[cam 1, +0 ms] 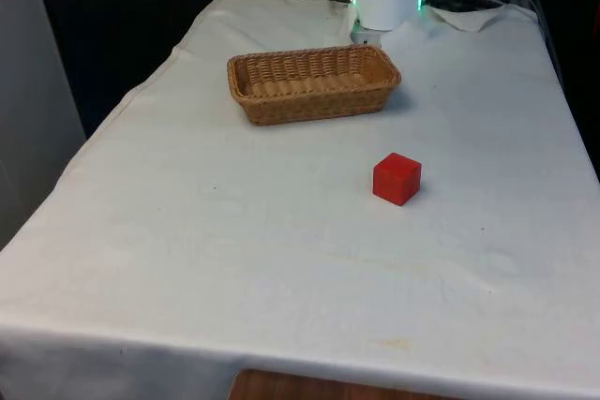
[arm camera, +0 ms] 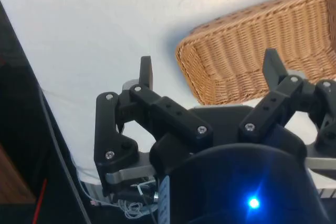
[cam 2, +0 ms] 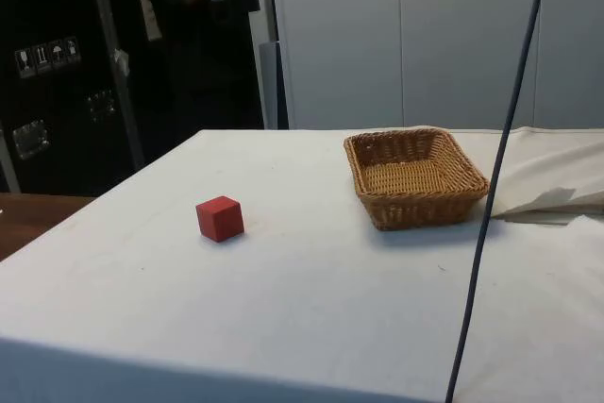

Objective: Pick up the cube and place it into the basket.

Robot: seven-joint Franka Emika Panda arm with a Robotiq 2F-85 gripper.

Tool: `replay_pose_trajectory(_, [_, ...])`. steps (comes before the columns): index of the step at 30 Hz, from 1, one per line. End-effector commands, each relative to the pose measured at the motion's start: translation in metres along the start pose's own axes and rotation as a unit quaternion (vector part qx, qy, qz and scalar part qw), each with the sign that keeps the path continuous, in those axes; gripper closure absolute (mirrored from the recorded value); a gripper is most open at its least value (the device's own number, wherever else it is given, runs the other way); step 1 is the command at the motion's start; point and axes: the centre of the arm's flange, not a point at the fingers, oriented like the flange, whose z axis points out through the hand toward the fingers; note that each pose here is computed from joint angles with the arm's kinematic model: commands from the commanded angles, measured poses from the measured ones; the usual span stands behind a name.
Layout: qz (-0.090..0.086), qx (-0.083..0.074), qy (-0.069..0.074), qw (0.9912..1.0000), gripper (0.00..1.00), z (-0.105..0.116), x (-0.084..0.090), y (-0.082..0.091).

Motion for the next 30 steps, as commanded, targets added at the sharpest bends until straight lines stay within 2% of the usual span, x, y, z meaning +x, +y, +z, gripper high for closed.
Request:
replay_pose_trajectory(1, [0.001, 0.000, 0.001, 1.00000, 0.00, 0.001, 0.001, -0.001])
replay_pose_trajectory(5, [0.005, -0.003, 0.009, 0.99994, 0.00, 0.008, 0.007, -0.011])
replay_pose_trajectory(9, [0.006, -0.005, 0.013, 0.99988, 0.00, 0.014, 0.010, -0.017])
replay_pose_trajectory(10, [0.005, -0.003, 0.008, 0.99995, 0.00, 0.013, 0.009, -0.015])
replay_pose_trajectory(11, [0.006, -0.006, 0.013, 0.99987, 0.00, 0.016, 0.011, -0.019])
replay_pose_trajectory(16, [0.008, -0.008, 0.019, 0.99976, 0.00, 0.027, 0.017, -0.027])
replay_pose_trajectory(18, [0.007, -0.006, 0.016, 0.99984, 0.00, 0.028, 0.017, -0.026])
replay_pose_trajectory(19, [0.008, -0.008, 0.020, 0.99972, 0.00, 0.032, 0.020, -0.030])
replay_pose_trajectory(25, [0.008, -0.009, 0.022, 0.99968, 0.00, 0.042, 0.026, -0.033])
replay_pose_trajectory(30, [0.012, -0.012, 0.030, 0.99939, 0.00, 0.058, 0.035, -0.039])
